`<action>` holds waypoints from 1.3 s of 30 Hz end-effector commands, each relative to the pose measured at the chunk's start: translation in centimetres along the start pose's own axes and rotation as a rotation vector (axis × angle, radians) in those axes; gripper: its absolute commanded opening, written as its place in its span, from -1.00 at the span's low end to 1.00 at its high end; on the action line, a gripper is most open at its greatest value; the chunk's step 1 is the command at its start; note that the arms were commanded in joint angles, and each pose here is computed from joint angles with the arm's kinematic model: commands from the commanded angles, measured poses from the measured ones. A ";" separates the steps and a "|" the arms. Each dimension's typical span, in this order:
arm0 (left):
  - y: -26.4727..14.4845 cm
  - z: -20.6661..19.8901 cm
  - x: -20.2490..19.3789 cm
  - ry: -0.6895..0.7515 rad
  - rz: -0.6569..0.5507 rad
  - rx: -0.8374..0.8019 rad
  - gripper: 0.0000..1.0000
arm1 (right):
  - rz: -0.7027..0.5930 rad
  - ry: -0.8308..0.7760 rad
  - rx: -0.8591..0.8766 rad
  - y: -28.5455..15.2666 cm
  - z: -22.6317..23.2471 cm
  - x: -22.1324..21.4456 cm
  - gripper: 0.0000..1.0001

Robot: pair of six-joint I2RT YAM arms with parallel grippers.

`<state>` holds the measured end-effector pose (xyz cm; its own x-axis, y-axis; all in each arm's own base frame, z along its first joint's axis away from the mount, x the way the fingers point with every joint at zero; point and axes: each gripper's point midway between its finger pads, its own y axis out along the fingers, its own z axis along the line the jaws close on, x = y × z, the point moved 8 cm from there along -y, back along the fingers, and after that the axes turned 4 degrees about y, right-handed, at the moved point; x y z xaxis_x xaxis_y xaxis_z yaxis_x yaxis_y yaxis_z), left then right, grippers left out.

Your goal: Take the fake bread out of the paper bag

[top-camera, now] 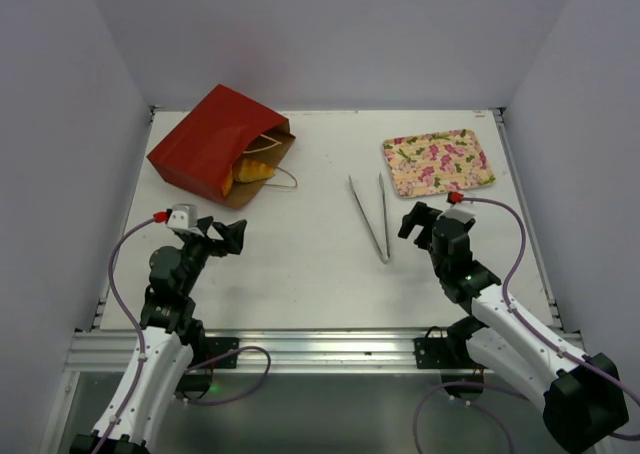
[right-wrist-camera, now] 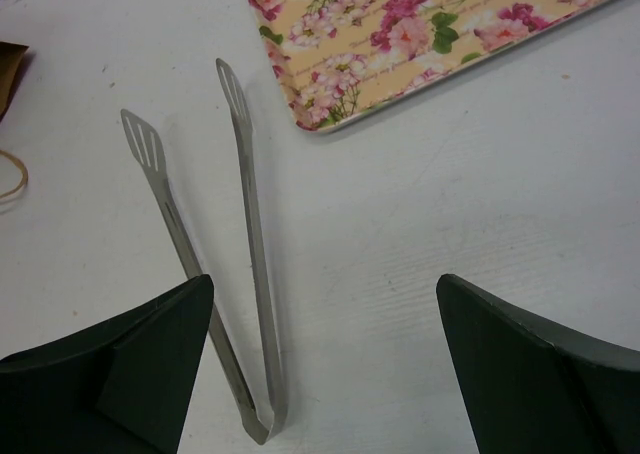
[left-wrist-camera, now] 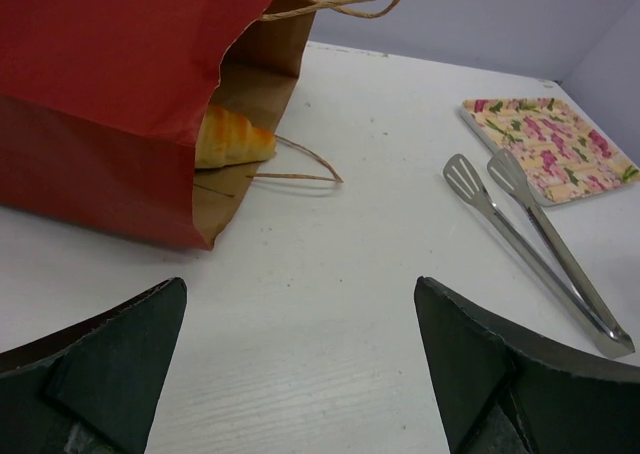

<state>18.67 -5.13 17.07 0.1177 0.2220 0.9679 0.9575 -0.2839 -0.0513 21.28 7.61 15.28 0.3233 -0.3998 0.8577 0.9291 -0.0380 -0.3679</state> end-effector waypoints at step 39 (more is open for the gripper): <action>-0.2 0.0 0.4 0.003 -0.046 0.004 1.00 | 0.238 -0.323 0.195 3.5 6.0 -3.9 0.97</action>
<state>18.51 -4.94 17.45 0.0864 0.2276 0.9699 0.9635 -0.2668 -0.0232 23.01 13.53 11.10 0.5995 -0.0743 0.7969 0.7920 0.1987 -0.5772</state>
